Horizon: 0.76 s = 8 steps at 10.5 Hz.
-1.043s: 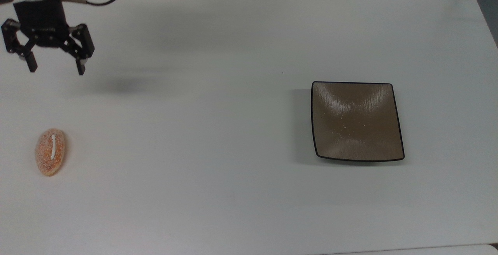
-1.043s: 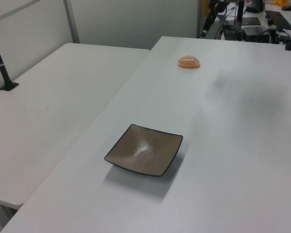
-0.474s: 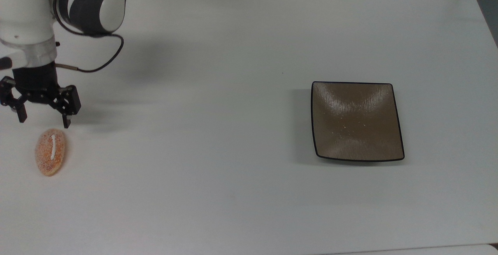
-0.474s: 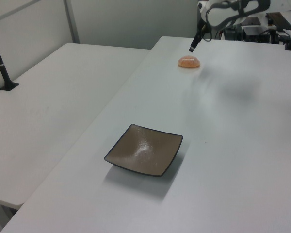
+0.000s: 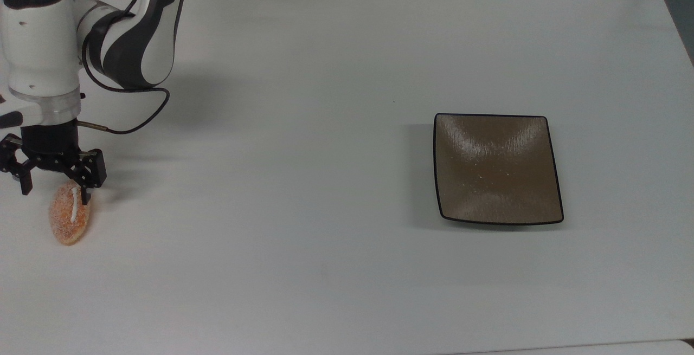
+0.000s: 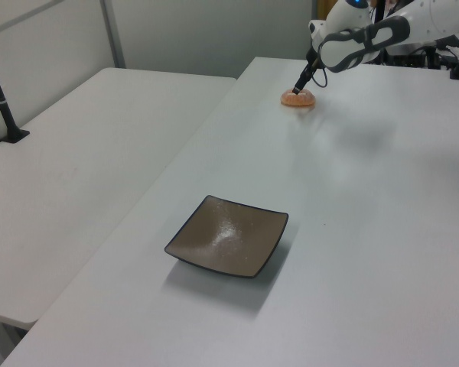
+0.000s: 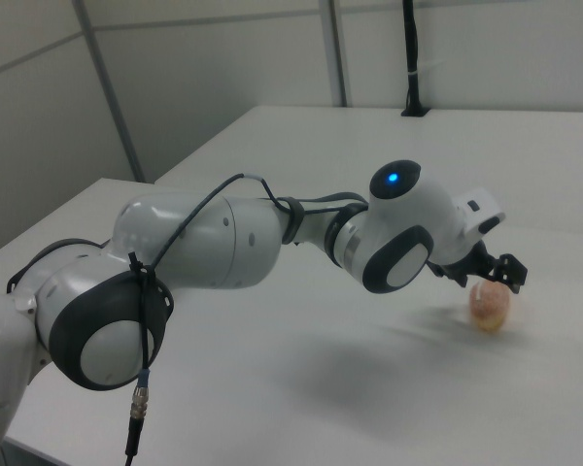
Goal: Bread is placed on a ceramic plate
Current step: 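Close the gripper on the orange bread roll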
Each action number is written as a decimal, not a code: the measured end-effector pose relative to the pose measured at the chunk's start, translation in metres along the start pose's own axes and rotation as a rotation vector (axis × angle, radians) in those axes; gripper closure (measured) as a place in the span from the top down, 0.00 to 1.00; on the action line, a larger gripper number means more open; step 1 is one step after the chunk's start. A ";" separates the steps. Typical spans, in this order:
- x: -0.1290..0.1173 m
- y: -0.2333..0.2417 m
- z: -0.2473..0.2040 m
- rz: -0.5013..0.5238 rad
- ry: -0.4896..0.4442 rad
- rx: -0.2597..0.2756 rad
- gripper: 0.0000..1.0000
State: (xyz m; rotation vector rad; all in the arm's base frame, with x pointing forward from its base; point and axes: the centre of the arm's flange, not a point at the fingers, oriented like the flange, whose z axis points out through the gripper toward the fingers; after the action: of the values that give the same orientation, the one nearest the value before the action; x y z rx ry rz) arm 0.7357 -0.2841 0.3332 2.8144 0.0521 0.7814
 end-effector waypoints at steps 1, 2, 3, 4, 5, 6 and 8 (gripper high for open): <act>-0.003 -0.001 0.006 0.000 -0.007 0.002 1.00; -0.007 -0.003 0.013 -0.001 -0.014 0.004 1.00; -0.007 -0.004 0.015 0.000 -0.006 0.002 1.00; -0.007 -0.005 0.017 -0.001 0.004 0.000 1.00; -0.009 -0.008 0.021 -0.001 0.007 0.000 1.00; -0.011 -0.009 0.026 -0.002 0.005 0.001 1.00; -0.014 -0.011 0.031 -0.002 0.000 0.002 1.00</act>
State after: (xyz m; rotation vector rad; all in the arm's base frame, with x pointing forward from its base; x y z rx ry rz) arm 0.7395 -0.2811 0.2980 2.8159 0.0564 0.7817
